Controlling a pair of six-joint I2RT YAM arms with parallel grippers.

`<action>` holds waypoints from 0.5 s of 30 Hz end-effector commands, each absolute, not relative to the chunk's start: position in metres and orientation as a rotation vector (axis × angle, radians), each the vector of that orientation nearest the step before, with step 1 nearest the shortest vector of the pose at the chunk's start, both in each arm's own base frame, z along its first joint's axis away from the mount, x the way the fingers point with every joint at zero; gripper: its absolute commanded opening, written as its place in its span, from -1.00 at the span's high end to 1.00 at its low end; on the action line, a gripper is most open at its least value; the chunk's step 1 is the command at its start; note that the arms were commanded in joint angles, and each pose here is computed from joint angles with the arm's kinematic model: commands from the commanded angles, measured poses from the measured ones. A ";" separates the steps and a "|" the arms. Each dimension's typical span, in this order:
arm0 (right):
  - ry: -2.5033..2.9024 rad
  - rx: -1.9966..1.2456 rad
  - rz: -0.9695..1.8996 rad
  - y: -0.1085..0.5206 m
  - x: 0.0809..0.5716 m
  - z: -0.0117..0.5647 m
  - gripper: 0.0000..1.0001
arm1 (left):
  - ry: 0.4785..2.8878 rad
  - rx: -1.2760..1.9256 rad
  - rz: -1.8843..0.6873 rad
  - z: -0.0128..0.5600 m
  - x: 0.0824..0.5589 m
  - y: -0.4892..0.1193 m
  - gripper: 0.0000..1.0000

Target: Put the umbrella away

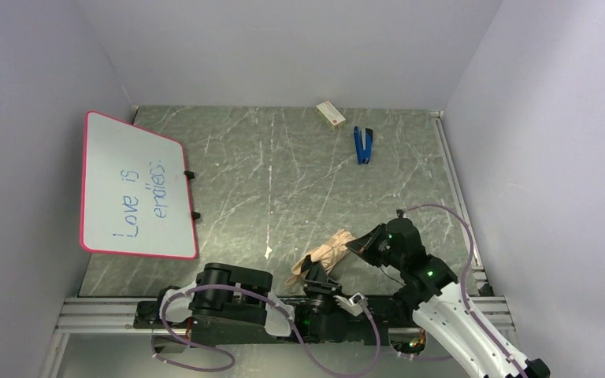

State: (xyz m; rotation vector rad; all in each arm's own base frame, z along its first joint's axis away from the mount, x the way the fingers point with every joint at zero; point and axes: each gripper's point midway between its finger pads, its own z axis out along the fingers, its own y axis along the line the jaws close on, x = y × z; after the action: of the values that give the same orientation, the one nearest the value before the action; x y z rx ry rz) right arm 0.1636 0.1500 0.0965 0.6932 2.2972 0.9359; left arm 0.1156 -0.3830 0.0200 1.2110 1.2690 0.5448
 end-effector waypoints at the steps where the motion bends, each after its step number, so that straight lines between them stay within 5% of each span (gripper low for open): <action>1: 2.168 0.765 0.956 0.150 0.190 0.122 1.00 | 1.133 1.781 0.578 -0.110 0.076 -0.334 0.90; 15: 2.170 0.695 0.996 0.174 0.219 0.134 1.00 | 1.105 1.800 0.523 -0.112 0.067 -0.341 0.91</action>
State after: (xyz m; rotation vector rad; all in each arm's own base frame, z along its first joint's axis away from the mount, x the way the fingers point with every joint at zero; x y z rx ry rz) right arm 0.1871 0.1591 0.0876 0.7625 2.3536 0.8639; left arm 0.1145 -0.3840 0.0211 1.2165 1.2513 0.5598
